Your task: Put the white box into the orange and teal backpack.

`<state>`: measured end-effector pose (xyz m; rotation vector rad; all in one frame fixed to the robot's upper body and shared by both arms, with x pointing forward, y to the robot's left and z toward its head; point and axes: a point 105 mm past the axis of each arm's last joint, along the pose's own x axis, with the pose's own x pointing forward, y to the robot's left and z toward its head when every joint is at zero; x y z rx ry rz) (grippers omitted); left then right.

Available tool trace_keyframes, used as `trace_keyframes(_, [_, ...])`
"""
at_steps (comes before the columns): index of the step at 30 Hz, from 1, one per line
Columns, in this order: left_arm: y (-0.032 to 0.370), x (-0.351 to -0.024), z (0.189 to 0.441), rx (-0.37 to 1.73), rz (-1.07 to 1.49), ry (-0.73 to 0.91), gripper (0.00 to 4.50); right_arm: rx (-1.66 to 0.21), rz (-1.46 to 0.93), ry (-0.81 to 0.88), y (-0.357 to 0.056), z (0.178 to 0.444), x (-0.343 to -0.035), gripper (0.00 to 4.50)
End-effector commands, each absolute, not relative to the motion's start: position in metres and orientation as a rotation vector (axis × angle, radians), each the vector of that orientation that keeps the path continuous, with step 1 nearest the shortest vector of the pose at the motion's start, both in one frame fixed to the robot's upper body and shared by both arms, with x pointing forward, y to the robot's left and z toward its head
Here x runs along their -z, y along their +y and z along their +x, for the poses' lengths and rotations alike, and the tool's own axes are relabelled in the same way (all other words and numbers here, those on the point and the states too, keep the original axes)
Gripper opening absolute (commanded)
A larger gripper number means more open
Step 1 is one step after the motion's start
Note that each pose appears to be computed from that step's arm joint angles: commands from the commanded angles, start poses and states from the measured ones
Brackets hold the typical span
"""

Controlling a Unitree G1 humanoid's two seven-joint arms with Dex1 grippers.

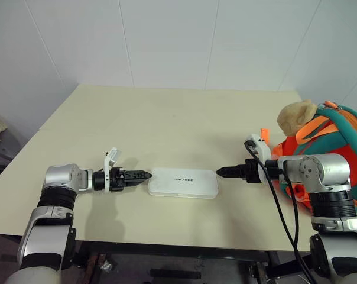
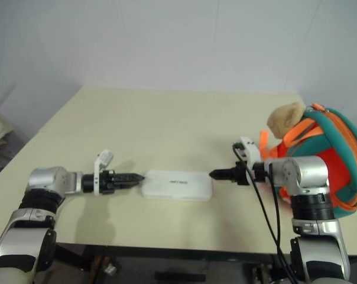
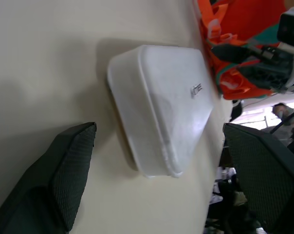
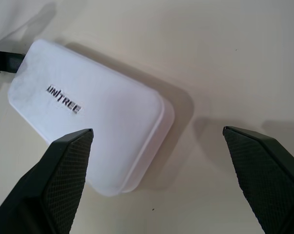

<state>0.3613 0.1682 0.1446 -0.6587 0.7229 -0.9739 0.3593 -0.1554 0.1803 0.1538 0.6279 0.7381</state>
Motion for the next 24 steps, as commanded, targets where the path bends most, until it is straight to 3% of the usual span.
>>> trace_keyframes(1, [0.157,-0.145,0.36,0.996,-0.69,0.733,4.47,-0.759,0.146,0.604,-0.152,0.353,-0.189,4.5])
trace_keyframes(13, [0.141,-0.135,0.362,1.006,-0.671,0.738,4.47,-0.759,0.175,0.681,-0.139,0.353,-0.16,4.5])
trace_keyframes(24, [0.137,-0.133,0.363,1.009,-0.675,0.735,4.47,-0.799,0.203,0.681,-0.121,0.356,-0.154,4.5])
